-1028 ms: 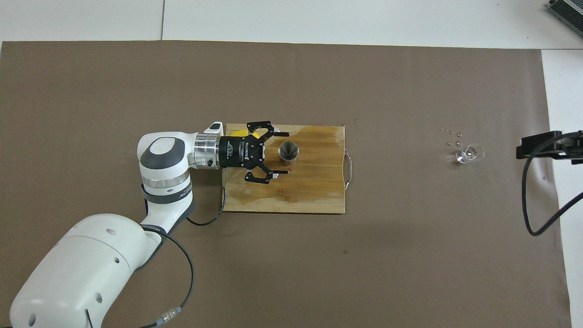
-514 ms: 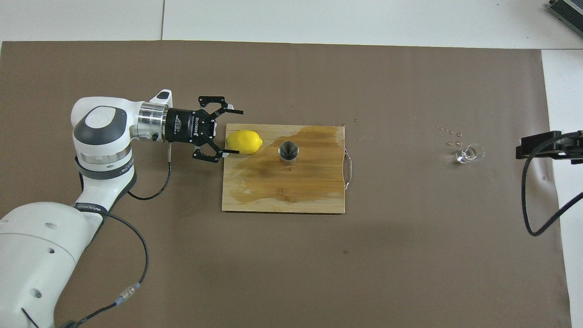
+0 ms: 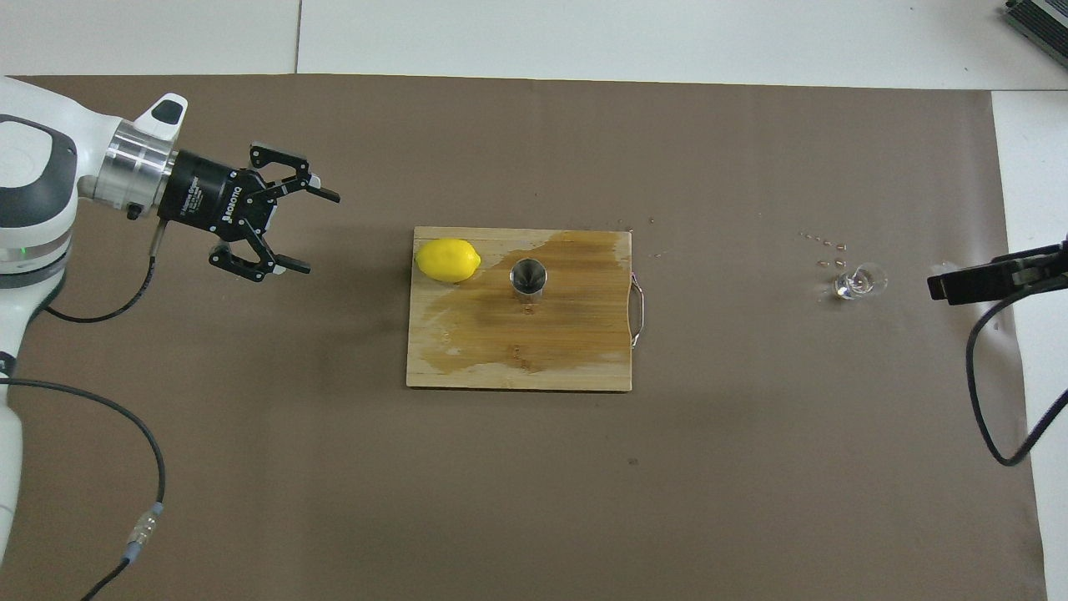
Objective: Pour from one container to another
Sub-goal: 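Retract the left gripper while the right gripper reaches the clear glass, then lower the right gripper around the clear glass and close it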
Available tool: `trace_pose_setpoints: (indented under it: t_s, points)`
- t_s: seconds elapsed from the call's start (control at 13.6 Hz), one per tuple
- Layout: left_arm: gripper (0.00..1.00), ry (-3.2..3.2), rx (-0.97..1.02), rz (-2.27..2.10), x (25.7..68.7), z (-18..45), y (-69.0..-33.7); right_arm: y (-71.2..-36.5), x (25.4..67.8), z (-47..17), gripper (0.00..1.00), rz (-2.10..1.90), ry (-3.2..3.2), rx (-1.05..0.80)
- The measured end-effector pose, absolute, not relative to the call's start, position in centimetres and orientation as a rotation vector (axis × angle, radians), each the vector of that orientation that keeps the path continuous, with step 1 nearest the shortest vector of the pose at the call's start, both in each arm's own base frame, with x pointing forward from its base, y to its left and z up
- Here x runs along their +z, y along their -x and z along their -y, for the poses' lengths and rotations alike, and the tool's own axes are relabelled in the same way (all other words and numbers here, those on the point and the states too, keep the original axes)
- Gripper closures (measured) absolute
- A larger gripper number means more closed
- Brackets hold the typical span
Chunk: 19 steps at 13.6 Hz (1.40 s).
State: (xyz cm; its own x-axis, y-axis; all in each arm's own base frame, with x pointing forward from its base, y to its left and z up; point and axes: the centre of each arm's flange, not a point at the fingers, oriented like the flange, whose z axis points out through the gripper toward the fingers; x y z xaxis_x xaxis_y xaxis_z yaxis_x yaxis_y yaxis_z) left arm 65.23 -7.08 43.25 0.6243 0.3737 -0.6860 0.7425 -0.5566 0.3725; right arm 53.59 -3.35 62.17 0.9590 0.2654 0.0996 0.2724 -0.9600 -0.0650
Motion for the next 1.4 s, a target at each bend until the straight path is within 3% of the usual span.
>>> trace_pose_setpoints:
  t_s: [0.44, 0.88, 1.4]
  points:
    - [0.0, -2.773, -0.393, -0.332, 51.4, 1.7, -62.9, -54.1, 53.4, 10.2, 0.0, 1.012, 2.73, -0.333]
    - [0.0, -3.089, -0.135, -0.026, 58.1, 3.9, -62.0, -56.2, 41.2, 16.8, 0.0, 1.235, 2.319, -0.603]
    - [0.0, -3.057, -0.046, 0.078, 62.6, 3.4, -58.4, -59.6, 32.4, 21.7, 0.0, 1.385, 1.941, -0.684]
